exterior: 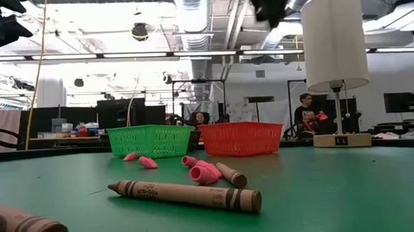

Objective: Sort crayons
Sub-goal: Put the brown crayon into the bin

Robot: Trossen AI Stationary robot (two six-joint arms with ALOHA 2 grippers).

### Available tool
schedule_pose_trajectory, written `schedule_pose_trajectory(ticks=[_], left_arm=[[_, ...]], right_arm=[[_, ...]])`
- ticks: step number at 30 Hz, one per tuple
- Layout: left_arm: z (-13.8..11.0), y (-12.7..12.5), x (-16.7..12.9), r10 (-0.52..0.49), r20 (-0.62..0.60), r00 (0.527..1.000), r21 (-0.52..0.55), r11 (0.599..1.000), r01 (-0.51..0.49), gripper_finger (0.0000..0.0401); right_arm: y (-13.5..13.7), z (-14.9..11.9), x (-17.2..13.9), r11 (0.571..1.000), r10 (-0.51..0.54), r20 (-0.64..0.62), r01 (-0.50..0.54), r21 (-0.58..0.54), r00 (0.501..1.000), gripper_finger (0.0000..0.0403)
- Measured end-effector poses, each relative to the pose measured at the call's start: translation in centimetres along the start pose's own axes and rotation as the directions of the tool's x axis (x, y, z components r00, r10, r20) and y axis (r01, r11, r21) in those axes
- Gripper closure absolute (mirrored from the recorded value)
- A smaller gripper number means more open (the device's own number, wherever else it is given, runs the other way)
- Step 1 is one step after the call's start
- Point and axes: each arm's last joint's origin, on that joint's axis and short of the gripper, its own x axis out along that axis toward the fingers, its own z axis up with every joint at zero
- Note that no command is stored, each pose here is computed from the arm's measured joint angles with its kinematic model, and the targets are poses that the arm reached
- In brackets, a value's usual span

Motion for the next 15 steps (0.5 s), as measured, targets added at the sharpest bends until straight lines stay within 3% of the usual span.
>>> schedule_pose_trajectory(ticks=[6, 11, 15], left_arm=[[0.0, -0.2, 0.0, -0.021, -0.007, 1.000, -0.001, 1.000, 0.021, 0.0189], [0.2, -0.4, 0.0, -0.043, 0.006, 0.999, 0.015, 0.999, 0.043, 0.0189], [0.2, -0.5, 0.0, -0.047, 0.008, 0.999, 0.012, 0.999, 0.047, 0.0189]], right_arm=[[4.4, -4.6, -1.6, 0.981, -0.008, 0.042, 0.000, 0.192, 0.999, 0.0300], [7.2, -9.0, -1.4, 0.908, -0.068, 0.059, 0.037, 0.418, 0.996, 0.0300], [9.0, -12.0, -0.1, 0.845, -0.089, 0.026, 0.062, 0.532, 0.996, 0.0300]])
